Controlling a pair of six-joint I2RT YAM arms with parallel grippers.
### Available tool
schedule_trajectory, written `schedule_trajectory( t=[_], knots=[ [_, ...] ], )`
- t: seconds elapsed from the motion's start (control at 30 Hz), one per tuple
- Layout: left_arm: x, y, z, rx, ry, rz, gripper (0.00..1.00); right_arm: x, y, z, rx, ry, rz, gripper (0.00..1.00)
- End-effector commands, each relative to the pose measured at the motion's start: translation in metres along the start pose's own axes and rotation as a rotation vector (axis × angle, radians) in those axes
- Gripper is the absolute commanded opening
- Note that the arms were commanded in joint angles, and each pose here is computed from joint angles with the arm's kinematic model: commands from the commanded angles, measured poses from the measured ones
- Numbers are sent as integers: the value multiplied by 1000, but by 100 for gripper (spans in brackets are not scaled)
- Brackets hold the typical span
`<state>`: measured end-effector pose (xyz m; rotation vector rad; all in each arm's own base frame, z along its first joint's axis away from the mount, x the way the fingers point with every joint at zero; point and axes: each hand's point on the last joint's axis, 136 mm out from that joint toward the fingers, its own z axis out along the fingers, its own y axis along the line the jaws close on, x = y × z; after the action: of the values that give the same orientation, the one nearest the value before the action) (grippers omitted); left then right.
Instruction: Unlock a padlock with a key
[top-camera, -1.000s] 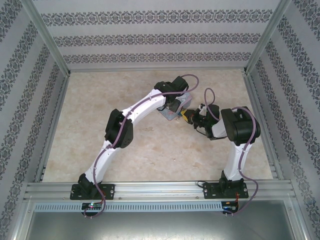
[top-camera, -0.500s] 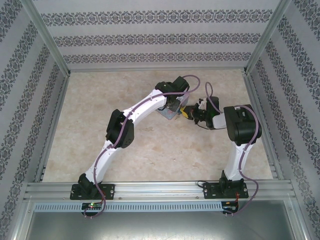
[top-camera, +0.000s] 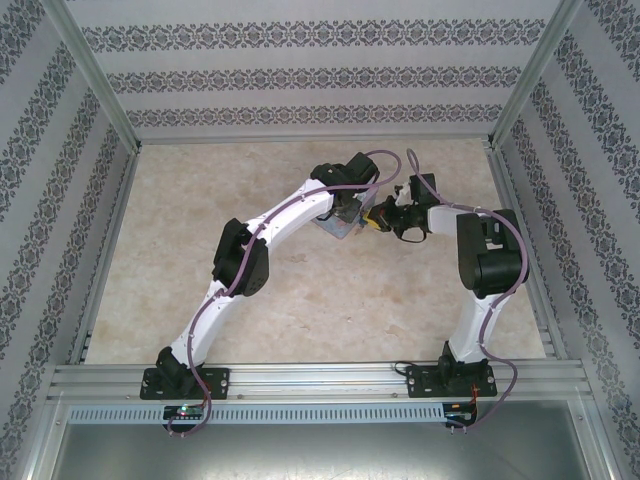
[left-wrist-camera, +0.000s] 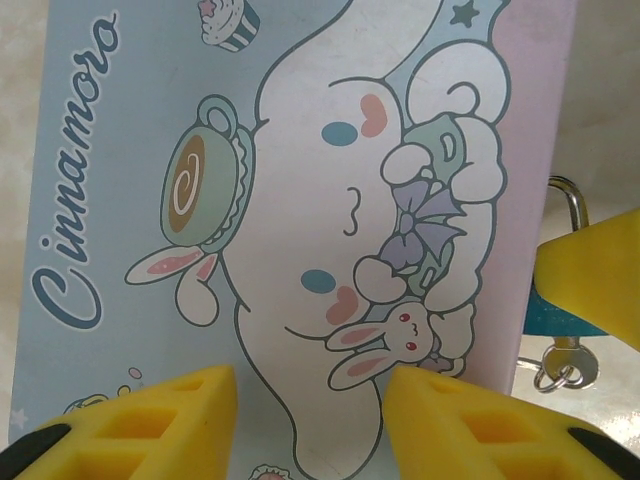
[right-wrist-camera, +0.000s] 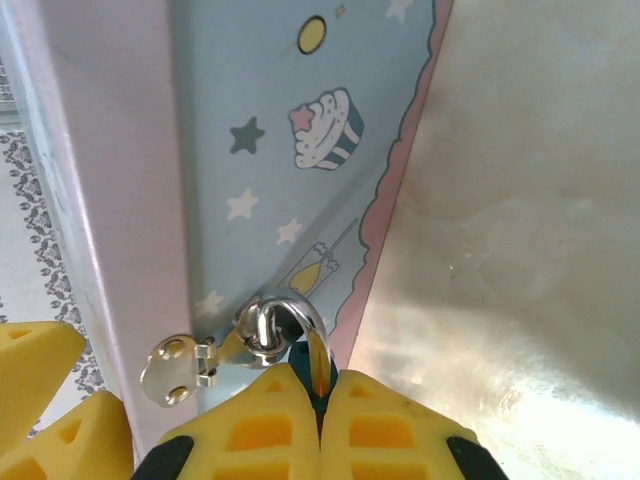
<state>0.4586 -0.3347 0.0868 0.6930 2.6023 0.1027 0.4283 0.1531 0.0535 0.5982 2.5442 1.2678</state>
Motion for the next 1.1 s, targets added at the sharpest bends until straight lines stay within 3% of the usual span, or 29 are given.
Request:
schedule_trajectory(
  t=[0.0,0.63,0.83,1.07],
  knots=[
    [139,5,69,-35,519,152,46,-31,-12,-14,98,-107,-42,0],
    [147,1,74,-15,542,148,44,-11,-57,3,149,-58,34,0],
    [152,-1,77,-9,555,152,43,-25,-47,-4,122,-87,42,0],
    [158,-3,80,2,577,159,40,-66,-3,-20,-28,-124,32,0]
  ],
)
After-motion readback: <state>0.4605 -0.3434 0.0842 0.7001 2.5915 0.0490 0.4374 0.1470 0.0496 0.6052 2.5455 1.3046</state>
